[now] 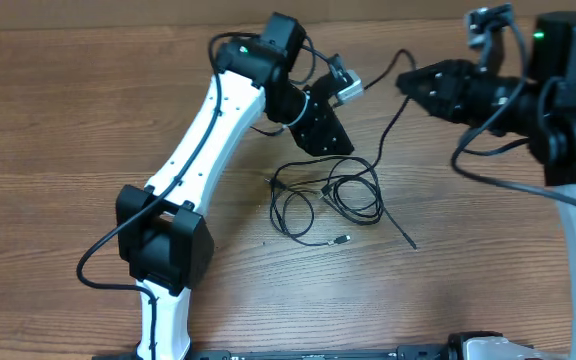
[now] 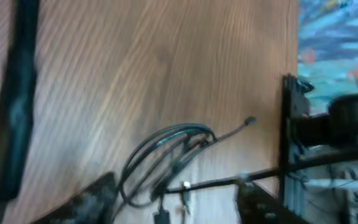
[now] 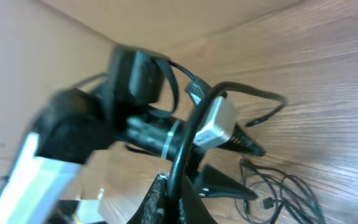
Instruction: Untangle cables
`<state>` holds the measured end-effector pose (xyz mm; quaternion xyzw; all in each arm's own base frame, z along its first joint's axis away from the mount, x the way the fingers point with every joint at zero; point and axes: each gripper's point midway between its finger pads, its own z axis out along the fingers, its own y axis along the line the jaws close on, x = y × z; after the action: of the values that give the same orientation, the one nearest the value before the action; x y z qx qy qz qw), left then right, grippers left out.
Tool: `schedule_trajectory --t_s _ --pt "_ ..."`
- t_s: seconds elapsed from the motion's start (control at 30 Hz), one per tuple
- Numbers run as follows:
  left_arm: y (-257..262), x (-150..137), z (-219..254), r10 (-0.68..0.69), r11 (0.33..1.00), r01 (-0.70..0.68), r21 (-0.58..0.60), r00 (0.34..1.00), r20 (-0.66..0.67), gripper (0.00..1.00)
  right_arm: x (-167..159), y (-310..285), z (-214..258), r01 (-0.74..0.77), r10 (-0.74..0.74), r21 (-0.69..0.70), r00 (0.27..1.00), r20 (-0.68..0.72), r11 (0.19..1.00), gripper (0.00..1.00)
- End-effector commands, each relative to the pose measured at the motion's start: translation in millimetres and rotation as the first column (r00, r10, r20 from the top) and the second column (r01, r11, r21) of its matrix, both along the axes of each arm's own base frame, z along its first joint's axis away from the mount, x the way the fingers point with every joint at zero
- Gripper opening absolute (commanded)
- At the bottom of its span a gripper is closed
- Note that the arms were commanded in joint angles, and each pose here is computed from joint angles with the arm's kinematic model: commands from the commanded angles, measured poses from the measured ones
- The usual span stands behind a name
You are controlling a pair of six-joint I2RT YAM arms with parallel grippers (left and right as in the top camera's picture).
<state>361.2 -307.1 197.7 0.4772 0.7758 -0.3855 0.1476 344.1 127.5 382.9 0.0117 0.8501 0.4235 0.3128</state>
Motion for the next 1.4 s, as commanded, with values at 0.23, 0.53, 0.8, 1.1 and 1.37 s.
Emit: schedule_trajectory --t_s 0.23,0.53,0.8,1.1,1.37 --pt "-27 -11 -54 -0.057 0.998 0.058 -0.031 0.998 0.031 1.0 -13 -15 32 -0.063 0.056 0.13 0.997 0.061 0.99 0.04" --pt "-34 -34 -62 -0.095 0.995 0.094 -0.031 0.995 -0.038 0.99 -15 -8 49 -0.132 0.11 0.17 0.985 0.131 0.977 0.04" --pt "-50 -52 -46 -0.154 0.98 0.142 -0.137 0.985 -0.082 0.05 -13 -1 95 -0.216 0.149 0.257 0.955 0.256 0.942 0.04" --pt "0 13 78 0.251 0.967 -0.25 -0.043 0.968 0.005 0.04 18 -68 60 0.079 -0.11 0.208 0.984 0.139 0.975 0.04" --pt "18 -12 221 0.358 0.915 -0.306 -0.262 0.916 0.183 0.26 24 -67 66 0.053 -0.09 0.249 0.986 0.142 0.967 0.04"
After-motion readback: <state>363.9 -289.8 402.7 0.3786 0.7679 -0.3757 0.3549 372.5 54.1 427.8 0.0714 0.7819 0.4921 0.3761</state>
